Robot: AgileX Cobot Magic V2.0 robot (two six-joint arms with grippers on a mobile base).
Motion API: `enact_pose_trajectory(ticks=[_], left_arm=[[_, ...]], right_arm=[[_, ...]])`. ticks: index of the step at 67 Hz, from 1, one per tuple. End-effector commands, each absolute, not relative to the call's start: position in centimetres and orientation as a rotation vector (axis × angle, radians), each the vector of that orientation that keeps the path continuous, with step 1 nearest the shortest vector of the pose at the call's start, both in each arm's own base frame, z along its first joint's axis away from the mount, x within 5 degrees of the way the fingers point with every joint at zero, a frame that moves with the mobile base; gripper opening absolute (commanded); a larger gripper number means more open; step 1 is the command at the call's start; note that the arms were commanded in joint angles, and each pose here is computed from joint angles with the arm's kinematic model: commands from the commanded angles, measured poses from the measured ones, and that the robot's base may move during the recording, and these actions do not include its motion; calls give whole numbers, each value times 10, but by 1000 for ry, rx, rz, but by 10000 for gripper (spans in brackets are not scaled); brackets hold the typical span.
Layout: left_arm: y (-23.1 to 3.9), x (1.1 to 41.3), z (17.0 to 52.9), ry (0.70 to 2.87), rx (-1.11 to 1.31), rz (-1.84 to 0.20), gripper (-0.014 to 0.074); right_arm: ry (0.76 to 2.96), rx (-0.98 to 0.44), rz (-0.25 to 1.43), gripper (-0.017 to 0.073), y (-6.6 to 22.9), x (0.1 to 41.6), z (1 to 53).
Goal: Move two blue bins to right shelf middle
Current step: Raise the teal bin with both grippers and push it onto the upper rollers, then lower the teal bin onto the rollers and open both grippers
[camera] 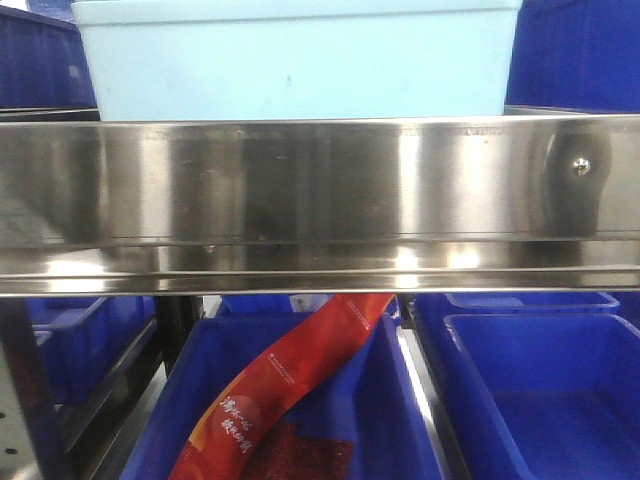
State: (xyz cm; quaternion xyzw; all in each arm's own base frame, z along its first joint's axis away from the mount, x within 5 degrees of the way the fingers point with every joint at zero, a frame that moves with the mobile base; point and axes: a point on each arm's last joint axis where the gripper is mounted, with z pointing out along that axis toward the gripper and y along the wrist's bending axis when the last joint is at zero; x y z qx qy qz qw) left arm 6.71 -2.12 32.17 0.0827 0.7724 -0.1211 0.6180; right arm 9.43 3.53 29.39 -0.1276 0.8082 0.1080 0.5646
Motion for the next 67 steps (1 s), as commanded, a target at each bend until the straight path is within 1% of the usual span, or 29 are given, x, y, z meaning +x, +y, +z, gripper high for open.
enact_pose_trajectory(ticks=[1,11,22,67], left_arm=[[-17,55,328,1678,178,-273,-111],[-12,39,334,1574,172,-272,-111],[-9,31,335,1535,168,-273,-111],[-9,31,334,1542,169,-273,-111]], right_arm=[[1790,-288,265,-160,29,81,298],[1624,-255,299,-160,17,55,310],[1489,-232,325,-160,9,36,318],[1481,-230,327,-162,9,35,318]])
